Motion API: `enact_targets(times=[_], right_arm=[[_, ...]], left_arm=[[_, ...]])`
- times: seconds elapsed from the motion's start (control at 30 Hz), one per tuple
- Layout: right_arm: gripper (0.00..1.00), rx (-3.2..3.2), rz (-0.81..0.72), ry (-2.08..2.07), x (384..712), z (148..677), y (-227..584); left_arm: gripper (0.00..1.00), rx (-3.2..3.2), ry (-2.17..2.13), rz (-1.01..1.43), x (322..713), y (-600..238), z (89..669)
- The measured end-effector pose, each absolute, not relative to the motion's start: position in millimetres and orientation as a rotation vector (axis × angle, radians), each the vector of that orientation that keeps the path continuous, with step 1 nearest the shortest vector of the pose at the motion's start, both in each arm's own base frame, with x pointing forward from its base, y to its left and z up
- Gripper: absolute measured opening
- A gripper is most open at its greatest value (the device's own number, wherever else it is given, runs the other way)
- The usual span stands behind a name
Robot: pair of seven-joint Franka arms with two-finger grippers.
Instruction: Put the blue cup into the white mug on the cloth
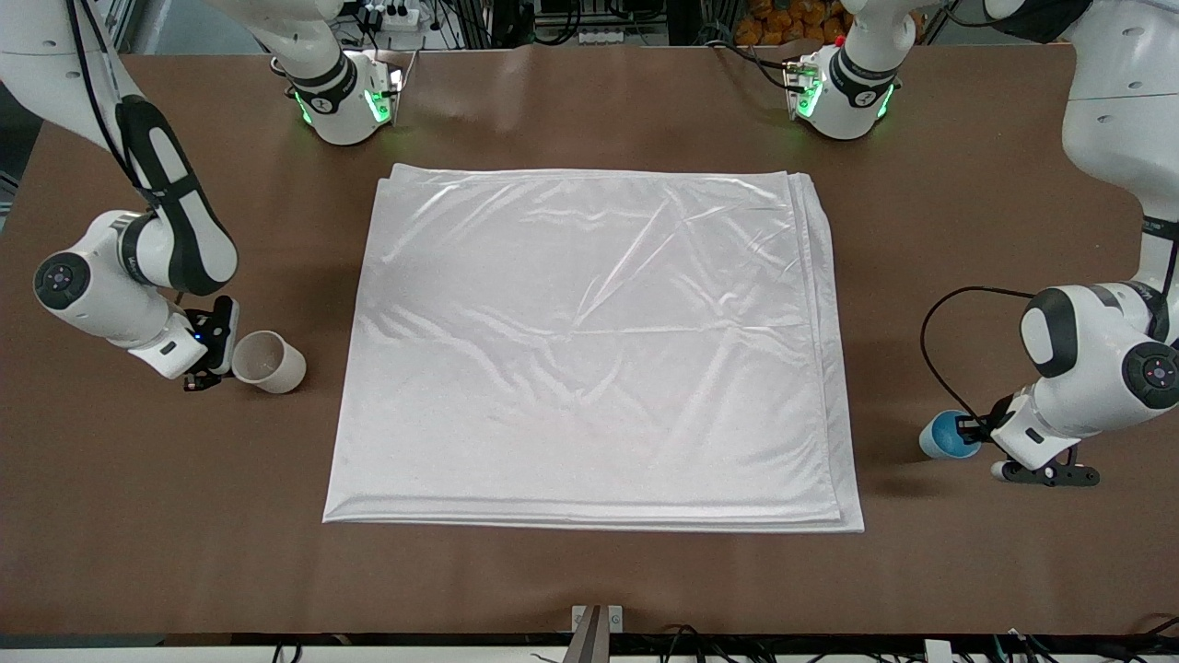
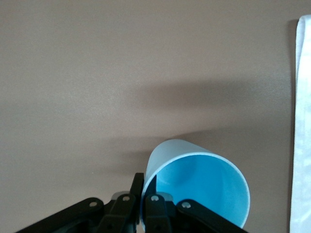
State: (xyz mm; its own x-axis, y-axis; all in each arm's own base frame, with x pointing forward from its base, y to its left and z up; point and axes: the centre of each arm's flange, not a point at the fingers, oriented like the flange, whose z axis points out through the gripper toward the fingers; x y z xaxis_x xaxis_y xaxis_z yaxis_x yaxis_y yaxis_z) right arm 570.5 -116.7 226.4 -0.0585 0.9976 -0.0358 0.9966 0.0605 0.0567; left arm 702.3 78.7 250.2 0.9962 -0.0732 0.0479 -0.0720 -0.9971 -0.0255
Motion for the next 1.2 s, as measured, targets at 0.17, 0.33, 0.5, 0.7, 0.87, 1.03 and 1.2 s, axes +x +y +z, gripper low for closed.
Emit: enact_targets(times=[0.17, 0.33, 0.5, 0.7, 0.87, 1.03, 1.2], right_arm=[[0.19, 2.083, 0.078, 2.234, 580.0, 253.8, -88.3], [0.19, 2.116, 0.105, 2.244, 582.9, 277.7, -34.8], [0.19, 2.183, 0.13, 2.23, 581.8, 293.3, 33.1], [0.19, 2.272, 0.166, 2.176, 573.3, 302.3, 122.1], [0.19, 2.334, 0.173, 2.131, 557.0, 304.5, 189.0], [0.19, 2.399, 0.169, 2.085, 540.9, 301.0, 243.5], [0.19, 2.409, 0.146, 2.06, 527.4, 291.0, 291.1]], left_arm=[[0.05, -3.115, 0.113, -0.076, 702.4, 78.6, 250.2], [0.05, -3.115, 0.114, -0.076, 702.4, 78.5, 250.2], [0.05, -3.115, 0.113, -0.079, 702.6, 78.6, 251.3], [0.05, -3.114, 0.103, -0.093, 703.6, 77.1, 257.5], [0.05, -3.115, 0.082, -0.1, 704.0, 75.5, 262.9], [0.05, -3.116, 0.067, -0.099, 703.8, 73.9, 269.3], [0.05, -3.114, 0.05, -0.098, 703.2, 70.6, 282.1]])
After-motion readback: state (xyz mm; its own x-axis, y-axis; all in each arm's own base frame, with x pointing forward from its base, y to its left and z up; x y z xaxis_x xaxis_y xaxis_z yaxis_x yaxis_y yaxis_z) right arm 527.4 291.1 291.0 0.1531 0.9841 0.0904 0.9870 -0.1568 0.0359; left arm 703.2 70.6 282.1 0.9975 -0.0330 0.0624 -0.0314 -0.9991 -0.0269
